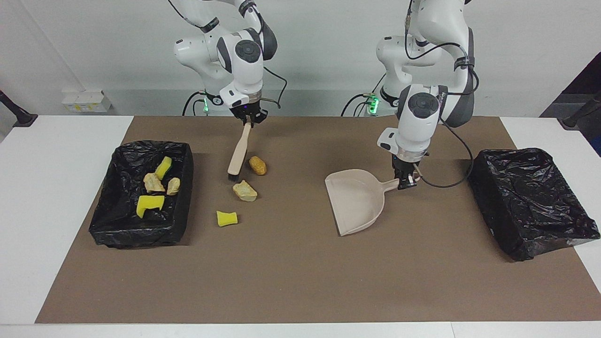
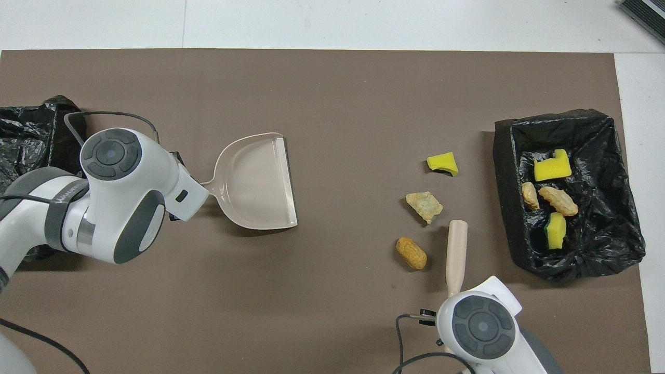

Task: Sweep and dump trash in bin
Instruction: 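Sweep the sponge, cracker and crumb into the dustpan with the right gripper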

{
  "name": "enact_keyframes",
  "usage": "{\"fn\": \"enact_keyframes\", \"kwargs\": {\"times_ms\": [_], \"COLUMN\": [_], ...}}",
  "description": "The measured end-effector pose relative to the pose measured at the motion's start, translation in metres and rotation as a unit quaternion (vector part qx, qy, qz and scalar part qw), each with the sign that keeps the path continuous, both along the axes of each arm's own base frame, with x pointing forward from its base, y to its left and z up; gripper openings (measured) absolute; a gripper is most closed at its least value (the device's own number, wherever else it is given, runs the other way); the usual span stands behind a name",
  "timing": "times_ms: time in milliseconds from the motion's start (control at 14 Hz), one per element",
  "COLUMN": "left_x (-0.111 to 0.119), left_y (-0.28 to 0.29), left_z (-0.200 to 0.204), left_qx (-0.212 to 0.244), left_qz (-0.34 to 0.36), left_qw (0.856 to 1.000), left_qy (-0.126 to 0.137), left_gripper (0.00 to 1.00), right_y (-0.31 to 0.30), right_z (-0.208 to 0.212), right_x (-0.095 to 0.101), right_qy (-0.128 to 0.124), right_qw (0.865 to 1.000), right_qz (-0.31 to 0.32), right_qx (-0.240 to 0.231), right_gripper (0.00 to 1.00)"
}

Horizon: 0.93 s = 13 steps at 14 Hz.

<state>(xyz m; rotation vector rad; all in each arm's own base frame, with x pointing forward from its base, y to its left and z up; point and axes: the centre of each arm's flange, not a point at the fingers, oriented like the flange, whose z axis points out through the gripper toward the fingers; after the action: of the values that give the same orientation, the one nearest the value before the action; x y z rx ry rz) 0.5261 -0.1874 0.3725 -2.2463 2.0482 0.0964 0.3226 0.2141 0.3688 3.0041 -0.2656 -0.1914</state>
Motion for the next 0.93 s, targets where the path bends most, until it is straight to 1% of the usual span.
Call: {"fn": "enact_keyframes", "kwargs": {"times_ms": [72, 143, 215, 287, 430, 502, 645, 788, 931], "left_x": [-0.01, -0.02, -0.03, -0.039, -0.05, -0.053, -0.054, -0.055, -0.058], "left_y": [-0.008, -0.014, -0.02, -0.024, -0.03, -0.032, -0.032, -0.032, -0.034], "left_z": [-0.002, -0.004, -0.006, -0.007, -0.007, -0.006, -0.006, -0.007, -0.008], "left_qx": [0.002, 0.004, 0.007, 0.009, 0.011, 0.011, 0.011, 0.012, 0.012], "left_qz": [-0.001, 0.001, 0.004, 0.004, 0.001, 0.002, 0.005, 0.005, 0.002], "left_qw": [1.0, 1.0, 1.0, 1.0, 1.0, 1.0, 1.0, 1.0, 1.0], "left_qy": [0.002, 0.005, 0.006, 0.008, 0.008, 0.007, 0.007, 0.008, 0.008], "left_gripper": [0.33, 0.33, 0.33, 0.33, 0.33, 0.33, 0.33, 0.33, 0.33], "right_y": [0.015, 0.024, 0.032, 0.04, 0.063, 0.079, 0.1, 0.098, 0.064], "right_z": [-0.009, -0.018, -0.024, -0.026, -0.023, -0.015, 0.0, 0.016, 0.036], "right_x": [-0.002, 0.0, 0.007, 0.018, 0.051, 0.073, 0.111, 0.14, 0.163], "right_qy": [-0.006, -0.014, -0.021, -0.026, -0.035, -0.037, -0.039, -0.029, -0.013], "right_qw": [1.0, 1.0, 0.999, 0.999, 0.997, 0.996, 0.993, 0.994, 0.994], "right_qz": [0.004, 0.006, 0.007, 0.006, -0.003, -0.011, -0.022, -0.024, 0.013], "right_qx": [0.009, 0.017, 0.026, 0.035, 0.062, 0.081, 0.105, 0.107, 0.107], "right_gripper": [0.27, 0.27, 0.27, 0.27, 0.27, 0.27, 0.27, 0.27, 0.27]}}
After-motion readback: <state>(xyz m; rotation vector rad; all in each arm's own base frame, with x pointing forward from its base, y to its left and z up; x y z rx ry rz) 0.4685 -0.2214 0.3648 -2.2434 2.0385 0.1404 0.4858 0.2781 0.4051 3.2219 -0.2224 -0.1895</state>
